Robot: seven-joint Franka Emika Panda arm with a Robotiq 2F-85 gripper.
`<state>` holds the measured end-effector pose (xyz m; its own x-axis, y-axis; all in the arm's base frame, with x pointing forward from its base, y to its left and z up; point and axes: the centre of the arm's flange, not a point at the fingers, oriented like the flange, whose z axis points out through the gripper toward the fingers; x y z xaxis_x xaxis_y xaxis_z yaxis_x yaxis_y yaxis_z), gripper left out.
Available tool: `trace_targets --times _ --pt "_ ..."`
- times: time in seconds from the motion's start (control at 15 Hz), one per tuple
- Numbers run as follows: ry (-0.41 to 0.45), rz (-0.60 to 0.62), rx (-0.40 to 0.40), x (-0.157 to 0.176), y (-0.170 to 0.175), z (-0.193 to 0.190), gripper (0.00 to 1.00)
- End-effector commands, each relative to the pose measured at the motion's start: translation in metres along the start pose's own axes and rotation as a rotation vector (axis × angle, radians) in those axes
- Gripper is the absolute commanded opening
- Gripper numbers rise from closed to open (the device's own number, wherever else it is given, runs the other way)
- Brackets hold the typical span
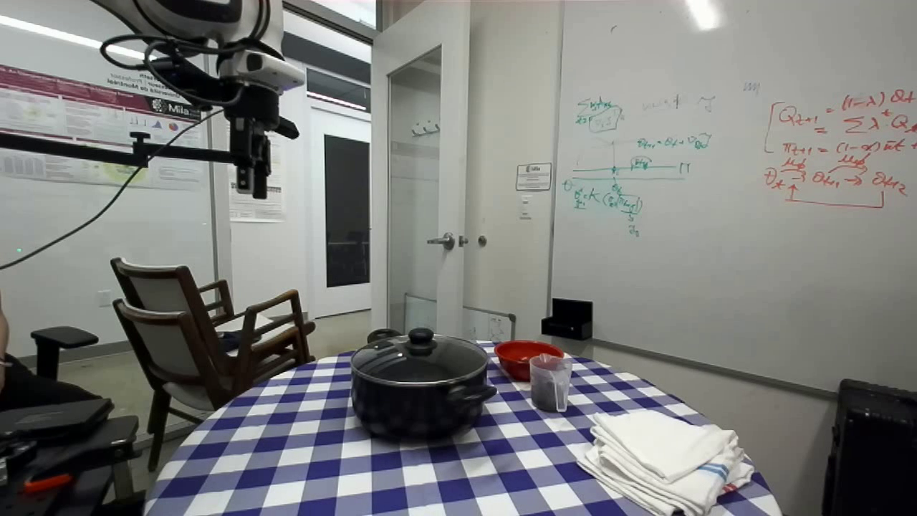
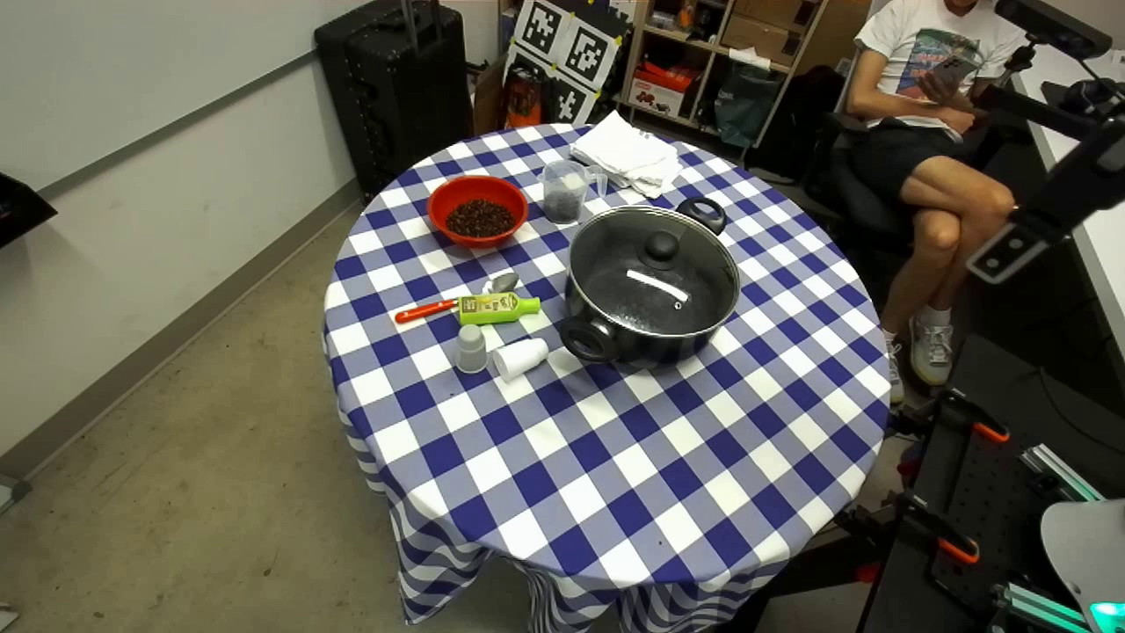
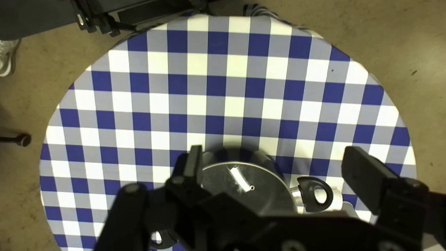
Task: Uncover the pot and put the lid on the table
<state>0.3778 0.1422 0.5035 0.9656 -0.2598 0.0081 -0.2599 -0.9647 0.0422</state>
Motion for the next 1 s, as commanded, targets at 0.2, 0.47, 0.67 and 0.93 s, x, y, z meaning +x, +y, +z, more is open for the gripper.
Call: trace_targets --times 0.2,0.47,0.67,0.93 --pt "0.069 0.05 -0.016 0.074 0.001 0.038 1.0" --pt "0.065 0.047 -0.027 0.124 0.001 0.056 1.0" --pt "0.057 0.033 -0.034 0.159 -0.004 0.066 1.0" --pt "0.023 0.024 -0.027 0.202 -0.01 0.086 1.0"
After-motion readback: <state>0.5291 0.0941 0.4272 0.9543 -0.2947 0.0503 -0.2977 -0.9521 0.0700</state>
